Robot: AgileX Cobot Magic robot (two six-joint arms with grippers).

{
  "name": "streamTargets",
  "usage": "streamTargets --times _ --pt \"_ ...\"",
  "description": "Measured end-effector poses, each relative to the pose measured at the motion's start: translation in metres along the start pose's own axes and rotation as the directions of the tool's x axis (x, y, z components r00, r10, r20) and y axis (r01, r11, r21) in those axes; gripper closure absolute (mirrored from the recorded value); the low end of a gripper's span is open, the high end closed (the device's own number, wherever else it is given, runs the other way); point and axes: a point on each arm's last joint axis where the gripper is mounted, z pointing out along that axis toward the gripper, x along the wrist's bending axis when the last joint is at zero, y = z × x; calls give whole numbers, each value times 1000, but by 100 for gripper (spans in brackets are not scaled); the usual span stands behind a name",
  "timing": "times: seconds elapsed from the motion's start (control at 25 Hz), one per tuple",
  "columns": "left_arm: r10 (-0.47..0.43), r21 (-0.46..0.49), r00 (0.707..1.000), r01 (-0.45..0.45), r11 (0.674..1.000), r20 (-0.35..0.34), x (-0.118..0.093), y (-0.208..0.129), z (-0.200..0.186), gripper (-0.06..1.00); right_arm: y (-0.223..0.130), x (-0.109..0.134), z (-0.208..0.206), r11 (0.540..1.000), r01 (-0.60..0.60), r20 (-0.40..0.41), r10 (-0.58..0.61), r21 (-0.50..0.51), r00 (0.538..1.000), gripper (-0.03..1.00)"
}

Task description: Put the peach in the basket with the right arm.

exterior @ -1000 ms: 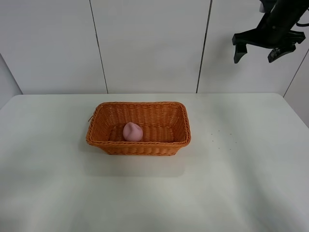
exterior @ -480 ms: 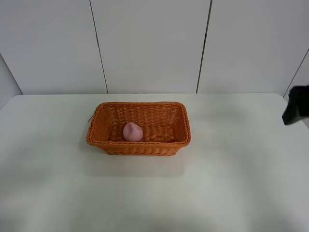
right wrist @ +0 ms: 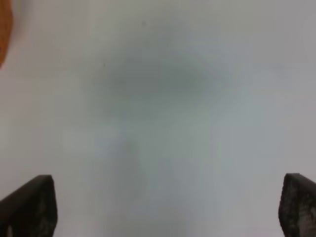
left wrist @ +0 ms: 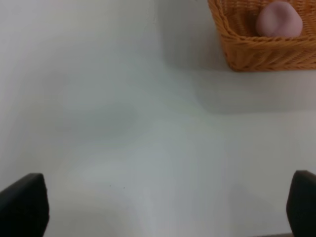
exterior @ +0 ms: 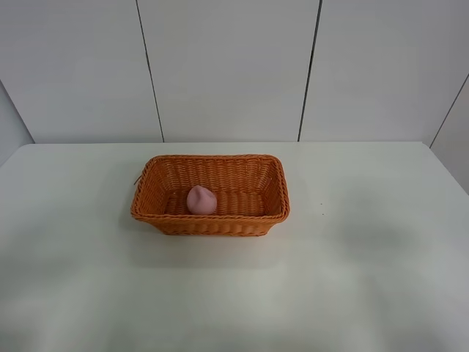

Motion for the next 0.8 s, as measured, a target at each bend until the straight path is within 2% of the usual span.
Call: streamTargets --times 0.16,0.28,0.52,0.68,0.8 --pt "0 0 1000 0 1000 0 0 0 0 -4 -17 -1 -15 992 -5 -2 5 -123 1000 27" --pt "0 0 1000 0 1000 0 0 0 0 -4 -22 -1 -22 984 -17 -3 17 -179 1000 27" --pt "0 0 1000 0 1000 0 0 0 0 -4 -25 -1 -25 979 -21 -5 21 -202 1000 27" --pt "0 0 1000 0 1000 0 0 0 0 -4 -32 -2 -33 962 -29 -8 27 -271 1000 27" --pt "0 0 1000 0 1000 0 0 0 0 -4 -33 -2 -34 960 -35 -10 34 -276 999 27"
